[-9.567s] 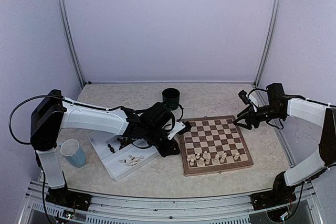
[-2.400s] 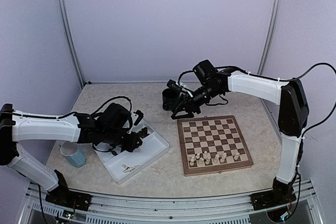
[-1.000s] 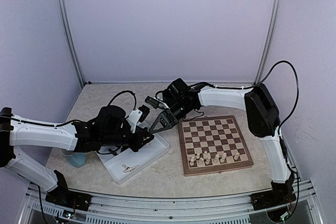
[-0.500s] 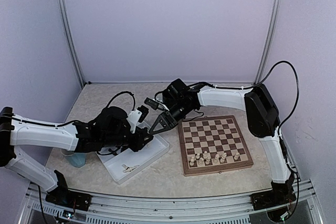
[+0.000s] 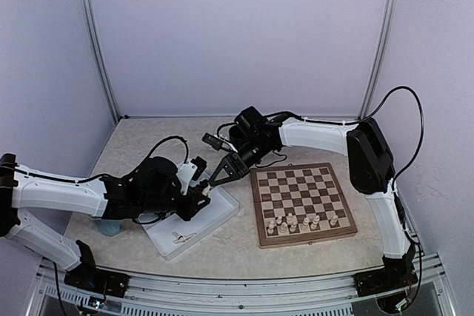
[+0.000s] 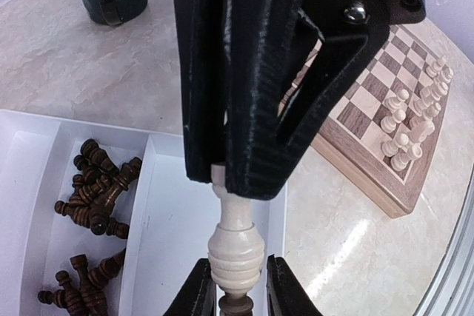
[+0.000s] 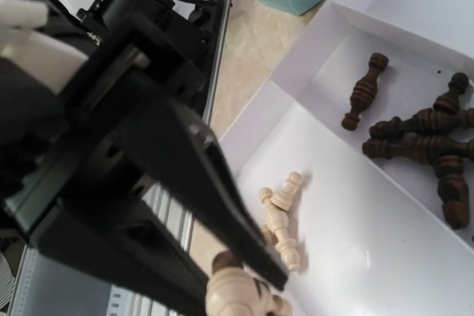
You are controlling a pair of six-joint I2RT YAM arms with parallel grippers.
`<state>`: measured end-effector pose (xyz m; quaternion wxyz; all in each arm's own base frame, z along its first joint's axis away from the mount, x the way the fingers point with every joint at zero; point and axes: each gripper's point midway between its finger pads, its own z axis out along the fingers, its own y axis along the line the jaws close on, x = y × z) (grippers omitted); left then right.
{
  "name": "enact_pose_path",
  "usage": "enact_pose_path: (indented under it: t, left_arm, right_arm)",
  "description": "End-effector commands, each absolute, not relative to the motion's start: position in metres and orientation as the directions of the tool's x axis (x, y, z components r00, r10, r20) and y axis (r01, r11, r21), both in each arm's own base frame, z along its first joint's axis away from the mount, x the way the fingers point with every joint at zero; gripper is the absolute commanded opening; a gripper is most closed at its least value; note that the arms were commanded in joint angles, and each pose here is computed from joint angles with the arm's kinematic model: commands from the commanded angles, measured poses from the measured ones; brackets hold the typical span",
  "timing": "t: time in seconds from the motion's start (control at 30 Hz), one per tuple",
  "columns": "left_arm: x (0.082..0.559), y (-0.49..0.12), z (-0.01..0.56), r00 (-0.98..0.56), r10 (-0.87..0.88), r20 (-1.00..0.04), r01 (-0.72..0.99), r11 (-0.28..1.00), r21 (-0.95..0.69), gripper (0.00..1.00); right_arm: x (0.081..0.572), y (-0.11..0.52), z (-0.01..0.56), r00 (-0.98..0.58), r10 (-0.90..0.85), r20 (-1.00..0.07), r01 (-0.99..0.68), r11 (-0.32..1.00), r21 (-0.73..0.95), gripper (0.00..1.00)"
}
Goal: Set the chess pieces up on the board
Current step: Pass from the right arm to the left, then place the chess pile in the storage box.
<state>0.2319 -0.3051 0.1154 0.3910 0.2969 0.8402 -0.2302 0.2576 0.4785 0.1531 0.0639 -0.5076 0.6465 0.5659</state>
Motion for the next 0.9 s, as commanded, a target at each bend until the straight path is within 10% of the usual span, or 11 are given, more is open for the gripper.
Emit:
enact_pose_path:
  t: [0.0, 0.27, 0.87]
  left_arm:
    - [0.233, -0.309, 0.113, -0.529, 0.313, -0.789, 0.681, 0.711, -0.174, 0.17]
    - [0.233, -0.305, 0.097, -0.562, 0.316, -0.764, 0.668, 0.718, -0.195, 0.03]
    - [0.235, -0.303, 0.081, -0.597, 0.325, -0.734, 0.673, 0.7, -0.239, 0.05]
  right_arm:
    - [0.257, 0.48, 0.157, -0.463, -0.584, -0.667, -0.738, -0.162, 0.654, 0.05]
    - [0.271, 0.471, 0.16, -0.403, -0.591, -0.699, -0.821, -0.104, 0.561, 0.04]
    - [0.322, 0.305, 0.161, -0.323, -0.66, -0.678, -0.946, 0.242, 0.215, 0.04]
